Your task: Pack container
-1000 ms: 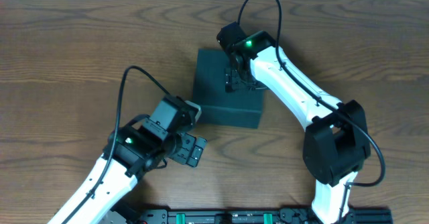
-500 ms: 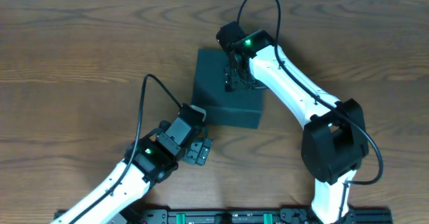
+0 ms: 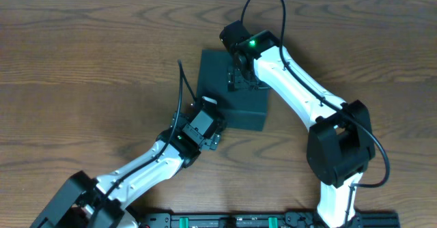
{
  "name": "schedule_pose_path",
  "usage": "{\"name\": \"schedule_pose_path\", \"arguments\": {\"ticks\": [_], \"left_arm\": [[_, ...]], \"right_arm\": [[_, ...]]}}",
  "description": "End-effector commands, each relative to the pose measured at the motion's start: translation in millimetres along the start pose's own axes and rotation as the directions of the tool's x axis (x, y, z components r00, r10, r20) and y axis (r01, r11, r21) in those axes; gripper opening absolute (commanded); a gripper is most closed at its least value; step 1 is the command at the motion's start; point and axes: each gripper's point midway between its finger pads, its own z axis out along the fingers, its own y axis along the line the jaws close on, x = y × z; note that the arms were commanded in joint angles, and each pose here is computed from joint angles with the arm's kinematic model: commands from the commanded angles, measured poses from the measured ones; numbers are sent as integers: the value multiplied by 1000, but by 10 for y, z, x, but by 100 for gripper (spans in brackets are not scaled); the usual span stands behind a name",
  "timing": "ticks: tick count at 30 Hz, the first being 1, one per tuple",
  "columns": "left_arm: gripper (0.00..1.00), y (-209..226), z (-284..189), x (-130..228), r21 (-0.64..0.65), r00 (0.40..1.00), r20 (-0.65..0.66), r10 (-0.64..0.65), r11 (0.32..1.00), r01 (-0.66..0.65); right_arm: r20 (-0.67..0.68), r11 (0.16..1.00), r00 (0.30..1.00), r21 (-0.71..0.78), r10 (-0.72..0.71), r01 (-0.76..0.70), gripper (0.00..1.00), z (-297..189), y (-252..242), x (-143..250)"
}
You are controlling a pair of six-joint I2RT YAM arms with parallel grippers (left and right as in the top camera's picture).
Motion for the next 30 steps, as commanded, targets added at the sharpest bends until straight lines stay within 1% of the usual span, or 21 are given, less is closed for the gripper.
{"name": "schedule_pose_path", "arguments": {"ticks": [1,11,13,20,24,28,30], "left_arm": [[95,56,83,-10,-47,1000,14,-14,999,15],[95,239,100,-280,-142,989,136,-52,987,71],[95,282,93,-331,-163,987,155,-40,985,66],[95,254,54,-421,-154,982,187,-17,987,46],[95,147,-178,-523,-117,972,236,-4,993,32],[95,103,-591,-625,-82,954,298,35,997,-11],[95,163,-811,-656,-69,944,330,26,998,-3]], "right_arm": [[-74,1000,997,25,-3,5,99,315,67,138],[-72,1000,997,24,-3,5,99,316,70,133],[-69,1000,998,22,-2,4,99,317,75,125],[-61,1000,998,22,-1,2,99,315,78,108],[-33,999,999,38,2,-1,99,265,34,62],[-10,999,1000,33,7,-6,99,120,-10,42],[3,1000,1000,25,10,-10,99,9,-38,39]]}}
